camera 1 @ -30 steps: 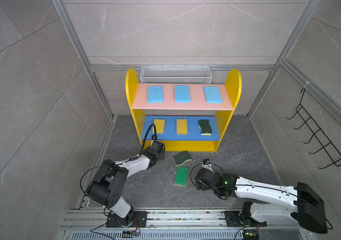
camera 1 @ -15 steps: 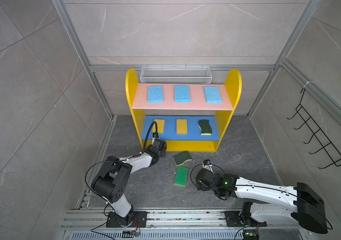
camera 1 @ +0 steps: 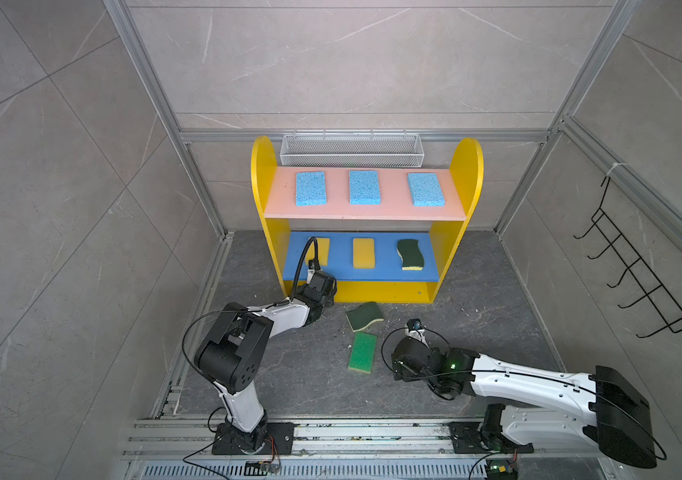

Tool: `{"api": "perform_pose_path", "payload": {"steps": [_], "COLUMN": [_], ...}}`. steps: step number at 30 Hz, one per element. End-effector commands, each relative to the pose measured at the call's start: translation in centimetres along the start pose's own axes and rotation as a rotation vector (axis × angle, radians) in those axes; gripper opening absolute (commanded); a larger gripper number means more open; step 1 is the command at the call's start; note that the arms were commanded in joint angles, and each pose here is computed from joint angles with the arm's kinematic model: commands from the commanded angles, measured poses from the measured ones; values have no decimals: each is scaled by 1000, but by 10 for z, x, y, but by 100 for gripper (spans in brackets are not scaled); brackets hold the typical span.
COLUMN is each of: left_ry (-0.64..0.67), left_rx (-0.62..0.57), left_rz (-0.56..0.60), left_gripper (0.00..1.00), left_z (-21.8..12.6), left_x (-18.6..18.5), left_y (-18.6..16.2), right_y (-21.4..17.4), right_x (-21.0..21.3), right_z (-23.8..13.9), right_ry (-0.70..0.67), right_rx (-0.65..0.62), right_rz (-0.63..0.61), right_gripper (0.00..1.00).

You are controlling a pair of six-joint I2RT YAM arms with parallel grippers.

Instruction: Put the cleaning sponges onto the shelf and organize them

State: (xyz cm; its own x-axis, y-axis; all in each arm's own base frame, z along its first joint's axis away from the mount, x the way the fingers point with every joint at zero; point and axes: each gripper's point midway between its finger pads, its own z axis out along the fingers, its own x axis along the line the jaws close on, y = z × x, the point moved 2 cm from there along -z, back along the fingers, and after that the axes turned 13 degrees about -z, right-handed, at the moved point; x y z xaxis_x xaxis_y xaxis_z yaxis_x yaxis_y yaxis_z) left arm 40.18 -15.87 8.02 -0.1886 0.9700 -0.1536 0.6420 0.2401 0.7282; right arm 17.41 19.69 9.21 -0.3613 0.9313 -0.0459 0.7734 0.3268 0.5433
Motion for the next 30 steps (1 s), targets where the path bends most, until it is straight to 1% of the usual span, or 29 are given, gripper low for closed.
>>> {"api": "perform_pose_path", "payload": {"steps": [1, 12, 14, 17, 20, 23, 30], "left_ry": [47, 83, 89, 94, 95, 122, 117], "left_rx": [54, 71, 74, 76, 77, 59, 48], "left_rz": [25, 16, 14, 10, 12, 18, 24], "left_gripper": [72, 73, 75, 78, 79, 80, 81], "left_z": [10, 14, 14, 11, 8, 5, -6], "left_x": [9, 19, 22, 25, 27, 33, 36], "left_y": [-15, -23, -26, -28, -28, -26, -23], "right_y": [-3, -7, -7, -7, -7, -7, -6], "right_x": [-3, -5, -5, -5, -4, -4, -3], "right_z": [-3, -3, -4, -3, -3, -3, -4], "right_ry": [-4, -5, -4, -4, 0, 1, 4], "right_rx": [6, 9, 8, 10, 11, 13, 14], "right_rz": [15, 28, 30, 30, 32, 33, 30], "right_gripper": [91, 91, 91, 91, 91, 91, 90]}}
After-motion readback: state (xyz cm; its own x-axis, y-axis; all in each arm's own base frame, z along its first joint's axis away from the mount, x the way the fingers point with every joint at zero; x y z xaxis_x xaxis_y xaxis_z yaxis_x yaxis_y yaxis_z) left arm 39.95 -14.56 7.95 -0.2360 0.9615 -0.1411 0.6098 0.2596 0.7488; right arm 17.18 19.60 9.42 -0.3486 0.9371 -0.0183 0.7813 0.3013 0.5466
